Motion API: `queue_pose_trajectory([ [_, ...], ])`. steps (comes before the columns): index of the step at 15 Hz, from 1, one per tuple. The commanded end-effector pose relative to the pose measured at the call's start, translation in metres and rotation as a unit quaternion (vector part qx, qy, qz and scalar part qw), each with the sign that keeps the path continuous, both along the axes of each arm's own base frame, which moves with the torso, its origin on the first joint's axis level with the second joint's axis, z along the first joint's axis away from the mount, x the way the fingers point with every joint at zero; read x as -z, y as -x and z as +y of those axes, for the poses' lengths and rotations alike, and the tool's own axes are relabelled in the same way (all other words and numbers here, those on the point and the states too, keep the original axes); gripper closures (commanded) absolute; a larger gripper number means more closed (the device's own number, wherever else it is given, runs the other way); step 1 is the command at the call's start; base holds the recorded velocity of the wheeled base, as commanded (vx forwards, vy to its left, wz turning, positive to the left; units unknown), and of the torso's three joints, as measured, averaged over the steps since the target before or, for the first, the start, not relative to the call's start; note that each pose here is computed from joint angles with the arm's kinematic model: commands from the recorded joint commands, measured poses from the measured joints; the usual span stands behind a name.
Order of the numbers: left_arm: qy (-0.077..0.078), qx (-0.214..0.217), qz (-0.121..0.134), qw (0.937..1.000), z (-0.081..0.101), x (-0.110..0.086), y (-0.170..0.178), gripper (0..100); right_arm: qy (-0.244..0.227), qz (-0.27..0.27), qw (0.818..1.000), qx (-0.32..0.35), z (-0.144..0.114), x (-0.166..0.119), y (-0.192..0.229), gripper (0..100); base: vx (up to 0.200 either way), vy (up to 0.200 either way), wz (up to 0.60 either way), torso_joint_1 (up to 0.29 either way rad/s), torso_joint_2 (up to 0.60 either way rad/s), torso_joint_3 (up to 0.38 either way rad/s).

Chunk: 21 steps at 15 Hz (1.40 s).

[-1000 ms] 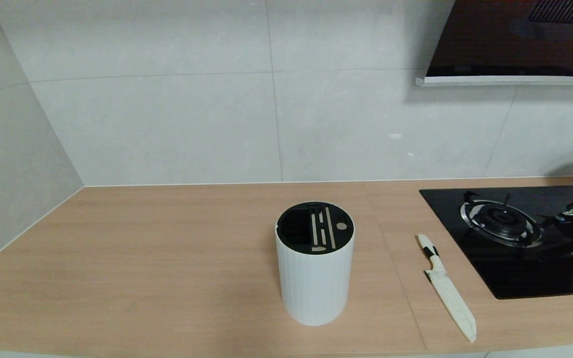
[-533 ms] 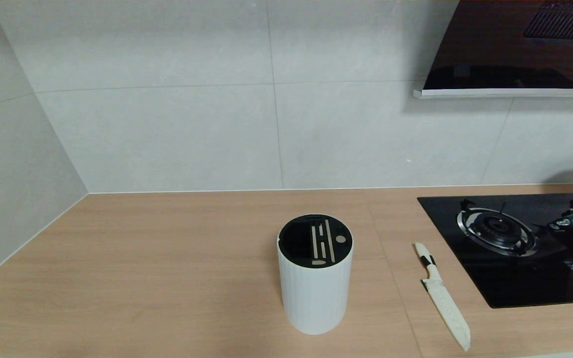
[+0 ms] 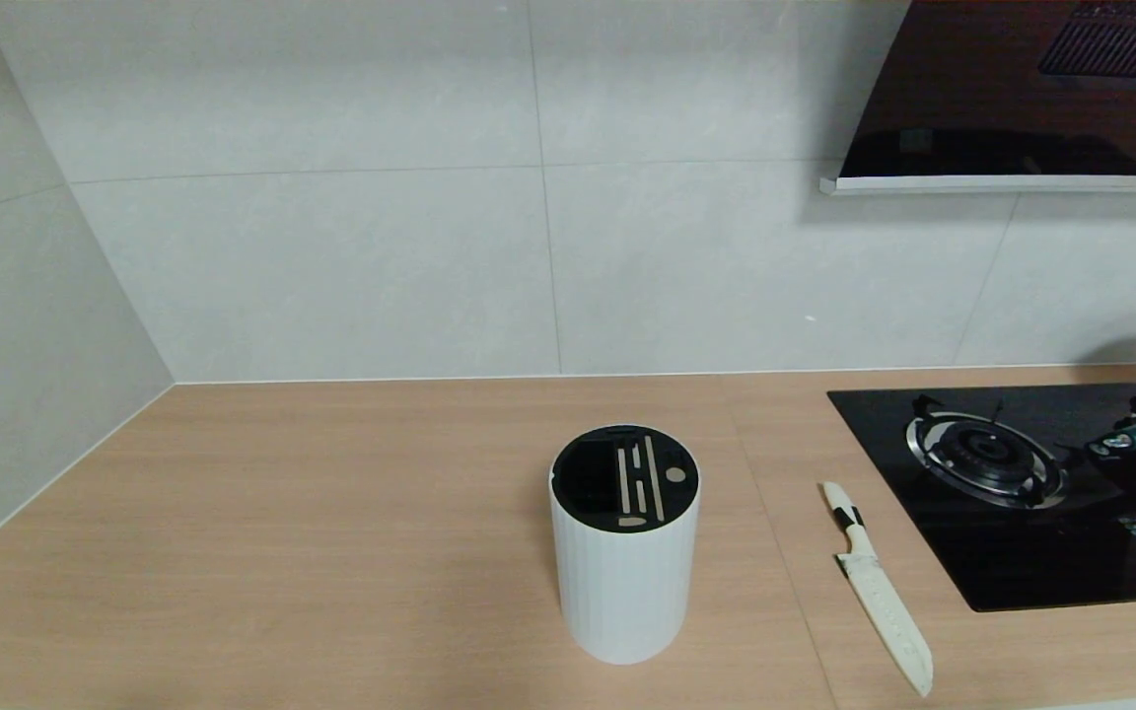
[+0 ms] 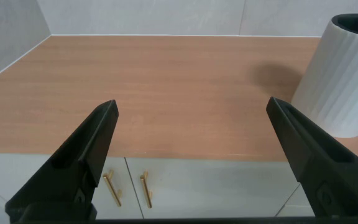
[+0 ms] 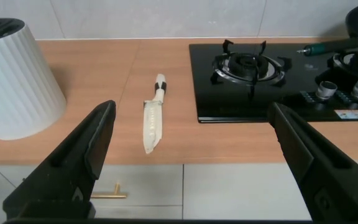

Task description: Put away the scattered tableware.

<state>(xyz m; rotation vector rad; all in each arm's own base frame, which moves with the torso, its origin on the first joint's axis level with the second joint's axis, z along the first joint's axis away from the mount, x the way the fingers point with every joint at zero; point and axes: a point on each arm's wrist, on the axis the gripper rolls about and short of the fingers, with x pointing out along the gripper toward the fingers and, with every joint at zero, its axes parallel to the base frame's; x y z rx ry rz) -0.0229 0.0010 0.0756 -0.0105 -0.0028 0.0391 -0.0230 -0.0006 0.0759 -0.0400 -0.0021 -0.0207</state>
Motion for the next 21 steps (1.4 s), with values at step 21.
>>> queue_pose_trajectory([
  [21, 0.000, 0.000, 0.001, 1.0000, 0.000, 0.000, 0.000, 0, -0.034, 0.305, 0.944, -0.126, 0.038, -0.116, -0.253, 0, 0.000, 0.000, 0.00, 0.000, 0.00, 0.000],
])
